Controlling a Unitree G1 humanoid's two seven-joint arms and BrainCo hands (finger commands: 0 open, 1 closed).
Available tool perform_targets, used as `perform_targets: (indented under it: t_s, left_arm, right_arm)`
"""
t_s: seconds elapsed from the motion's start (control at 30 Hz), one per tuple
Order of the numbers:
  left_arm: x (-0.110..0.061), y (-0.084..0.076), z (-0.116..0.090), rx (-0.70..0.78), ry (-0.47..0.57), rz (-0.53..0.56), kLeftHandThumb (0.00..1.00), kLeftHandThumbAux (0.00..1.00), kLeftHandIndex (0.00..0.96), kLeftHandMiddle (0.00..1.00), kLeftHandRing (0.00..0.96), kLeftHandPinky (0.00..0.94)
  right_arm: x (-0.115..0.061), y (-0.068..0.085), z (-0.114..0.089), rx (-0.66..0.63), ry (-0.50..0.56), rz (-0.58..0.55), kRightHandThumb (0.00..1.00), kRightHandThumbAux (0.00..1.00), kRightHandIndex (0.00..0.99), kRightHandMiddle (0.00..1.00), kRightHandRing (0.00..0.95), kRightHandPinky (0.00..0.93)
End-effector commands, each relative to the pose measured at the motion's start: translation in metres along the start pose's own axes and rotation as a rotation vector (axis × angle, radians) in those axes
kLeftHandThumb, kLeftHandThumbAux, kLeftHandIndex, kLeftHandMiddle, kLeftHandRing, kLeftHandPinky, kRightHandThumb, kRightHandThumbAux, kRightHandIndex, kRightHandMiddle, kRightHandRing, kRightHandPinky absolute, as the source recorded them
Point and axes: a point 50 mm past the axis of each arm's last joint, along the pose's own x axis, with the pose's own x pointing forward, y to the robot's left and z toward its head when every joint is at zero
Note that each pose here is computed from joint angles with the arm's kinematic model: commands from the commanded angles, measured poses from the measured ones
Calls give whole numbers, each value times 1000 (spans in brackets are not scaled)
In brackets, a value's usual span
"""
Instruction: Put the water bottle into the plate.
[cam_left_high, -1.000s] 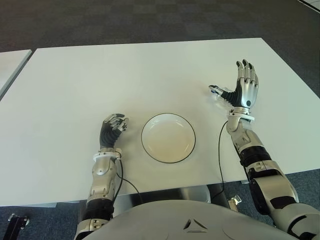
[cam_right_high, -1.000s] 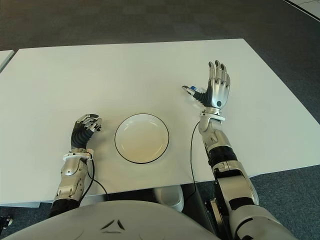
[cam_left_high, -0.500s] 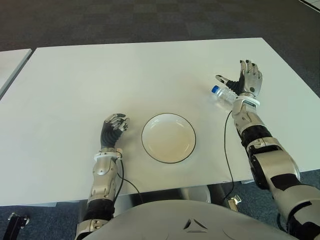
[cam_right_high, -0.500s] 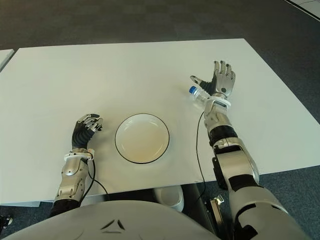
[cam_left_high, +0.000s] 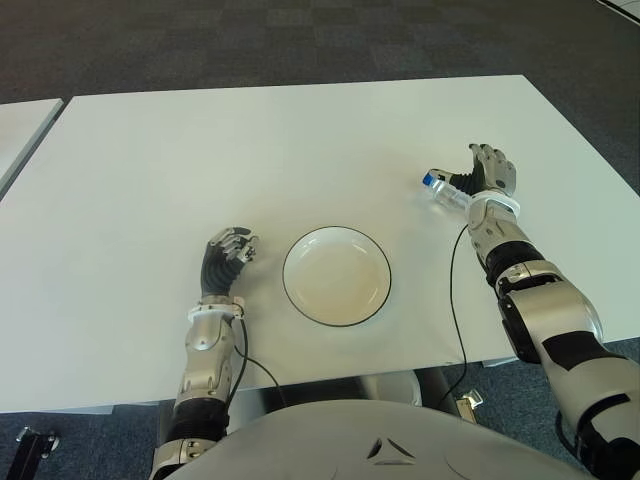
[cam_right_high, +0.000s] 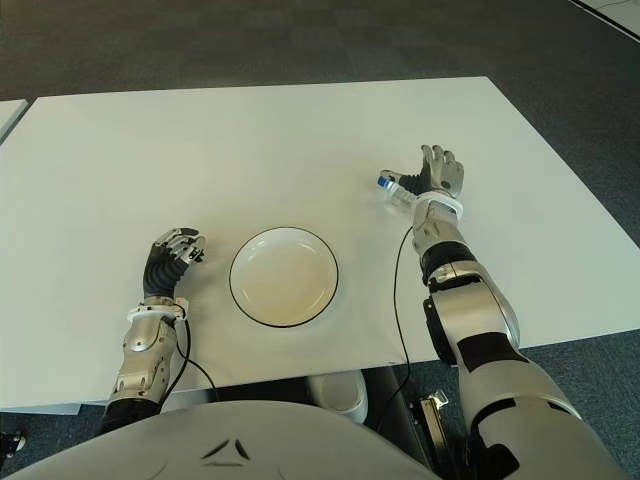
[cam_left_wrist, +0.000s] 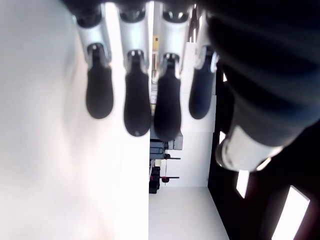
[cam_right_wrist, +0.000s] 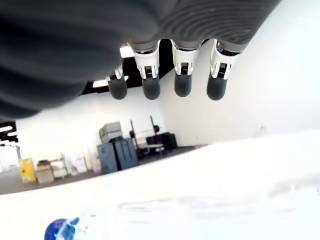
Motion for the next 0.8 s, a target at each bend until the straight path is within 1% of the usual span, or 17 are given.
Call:
perform_targets:
  t_s: [0.03, 0.27, 0.4, 0.57, 0.77, 0.8]
  left_arm:
    - [-7, 3, -11, -2, 66, 18, 706, 710, 435, 621, 603, 586]
    - [-7, 4, -11, 1, 63, 22, 706, 710, 435, 617, 598, 580]
    - [-6, 4, -11, -1, 67, 24, 706, 710, 435, 613, 594, 576]
    - [-7, 5, -11, -2, 68, 26, 705, 710, 435, 605, 588, 572]
    - [-7, 5, -11, 4, 64, 27, 705, 710, 435, 605, 589, 572]
    - [-7, 5, -11, 3, 64, 27, 705, 710, 435, 605, 589, 572]
  right_arm:
    - [-2, 10, 4, -7, 5, 91, 686, 317, 0, 0, 0, 0]
    - [-8, 24, 2, -52, 13, 186, 678, 353, 0, 0, 0, 0]
    - [-13, 35, -1, -91, 10, 262, 660, 369, 0, 0, 0, 0]
    - [-16, 41, 0, -116, 14, 322, 631, 394, 0, 0, 0, 0]
    - [-21, 50, 1, -143, 26, 389, 642, 431, 0, 0, 0, 0]
    - [-24, 54, -1, -159, 33, 422, 644, 437, 0, 0, 0, 0]
